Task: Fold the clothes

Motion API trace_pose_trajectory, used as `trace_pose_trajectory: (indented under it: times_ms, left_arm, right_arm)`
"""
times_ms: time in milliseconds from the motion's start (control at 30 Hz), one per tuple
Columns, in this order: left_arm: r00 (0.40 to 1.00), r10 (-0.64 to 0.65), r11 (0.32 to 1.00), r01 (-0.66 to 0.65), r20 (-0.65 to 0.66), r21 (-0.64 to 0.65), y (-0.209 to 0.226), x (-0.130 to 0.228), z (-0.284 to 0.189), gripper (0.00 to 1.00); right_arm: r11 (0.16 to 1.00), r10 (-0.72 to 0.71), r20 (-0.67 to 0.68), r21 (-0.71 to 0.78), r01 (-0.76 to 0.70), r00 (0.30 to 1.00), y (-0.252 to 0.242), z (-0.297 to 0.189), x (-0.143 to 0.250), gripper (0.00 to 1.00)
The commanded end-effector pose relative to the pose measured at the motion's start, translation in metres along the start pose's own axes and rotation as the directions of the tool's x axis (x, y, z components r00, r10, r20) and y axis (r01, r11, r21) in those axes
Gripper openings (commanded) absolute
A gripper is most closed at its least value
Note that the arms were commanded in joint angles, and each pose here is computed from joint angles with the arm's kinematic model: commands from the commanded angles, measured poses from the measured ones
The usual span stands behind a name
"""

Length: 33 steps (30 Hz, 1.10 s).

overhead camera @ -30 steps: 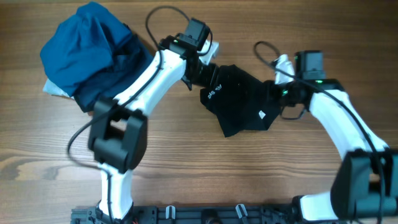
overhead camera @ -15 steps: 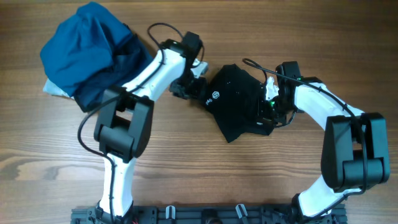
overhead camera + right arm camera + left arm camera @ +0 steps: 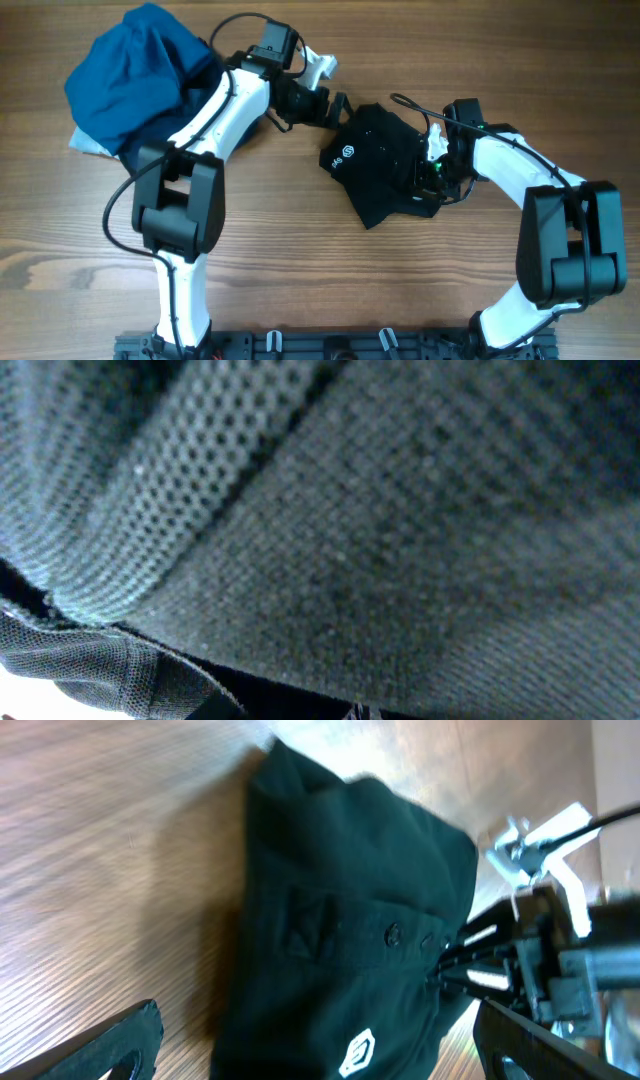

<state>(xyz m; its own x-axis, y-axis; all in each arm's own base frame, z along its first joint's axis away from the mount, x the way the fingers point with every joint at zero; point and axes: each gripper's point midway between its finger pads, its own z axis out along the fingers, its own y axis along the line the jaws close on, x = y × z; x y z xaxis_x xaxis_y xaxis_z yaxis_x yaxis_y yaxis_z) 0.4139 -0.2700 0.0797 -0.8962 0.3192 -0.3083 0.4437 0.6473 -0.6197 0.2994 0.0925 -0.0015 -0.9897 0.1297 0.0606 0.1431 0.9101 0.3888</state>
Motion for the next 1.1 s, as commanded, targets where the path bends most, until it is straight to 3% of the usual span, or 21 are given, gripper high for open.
trace_pose_trajectory:
  times_ms: [0,200,267,300,367,433,567,700,900,1000,1067]
  left_arm:
    - [0.992,0.089,0.993,-0.082,-0.087,0.084,0.001,0.022,0.041,0.99]
    - [0.981,0.122,0.981,-0.097,-0.152,0.166,-0.016,0.042,0.073,0.98]
    - [0.976,0.143,0.977,-0.112,-0.165,0.184,-0.028,0.047,0.079,0.90]
    - [0.973,0.155,0.974,-0.122,-0.170,0.189,-0.032,0.048,0.082,0.77]
    - [0.969,0.170,0.972,-0.135,-0.179,0.192,-0.038,0.052,0.086,0.29]
    - [0.968,0.175,0.971,-0.140,-0.178,0.194,-0.040,0.051,0.087,0.04]
    - [0.975,0.163,0.965,-0.126,-0.149,0.229,-0.050,0.043,0.069,0.04]
    - [0.982,0.186,0.957,-0.172,-0.039,0.233,-0.067,0.016,0.018,0.04]
    - [0.937,0.247,0.952,-0.282,0.246,0.118,-0.081,-0.030,-0.114,0.04]
    - [0.881,0.275,0.952,-0.306,0.384,0.022,-0.069,-0.047,-0.177,0.04]
    - [0.862,0.245,0.966,-0.256,0.445,-0.035,-0.041,-0.051,-0.214,0.04]
  right_arm:
    - [0.992,0.039,-0.046,0.122,-0.033,0.998,-0.029,0.015,0.010,0.27]
    - [0.992,0.041,-0.057,0.122,-0.034,0.998,-0.029,0.015,0.013,0.27]
    - [0.992,0.041,-0.058,0.122,-0.034,0.997,-0.029,0.015,0.013,0.26]
    - [0.992,0.042,-0.057,0.122,-0.034,0.997,-0.029,0.015,0.013,0.27]
    - [0.992,0.041,-0.058,0.122,-0.034,0.997,-0.029,0.015,0.013,0.26]
    - [0.992,0.041,-0.053,0.121,-0.034,0.998,-0.029,0.013,0.012,0.25]
    - [0.995,0.005,-0.016,0.097,-0.003,1.000,-0.015,-0.015,0.003,0.25]
    - [0.996,-0.029,0.118,0.086,0.019,0.993,0.006,-0.076,-0.014,0.26]
    - [0.994,-0.109,0.418,0.063,0.091,0.902,0.042,-0.186,-0.031,0.33]
    - [0.990,-0.138,0.509,0.057,0.127,0.850,0.057,-0.220,-0.029,0.34]
    - [0.989,-0.144,0.535,0.054,0.136,0.832,0.061,-0.230,-0.025,0.34]
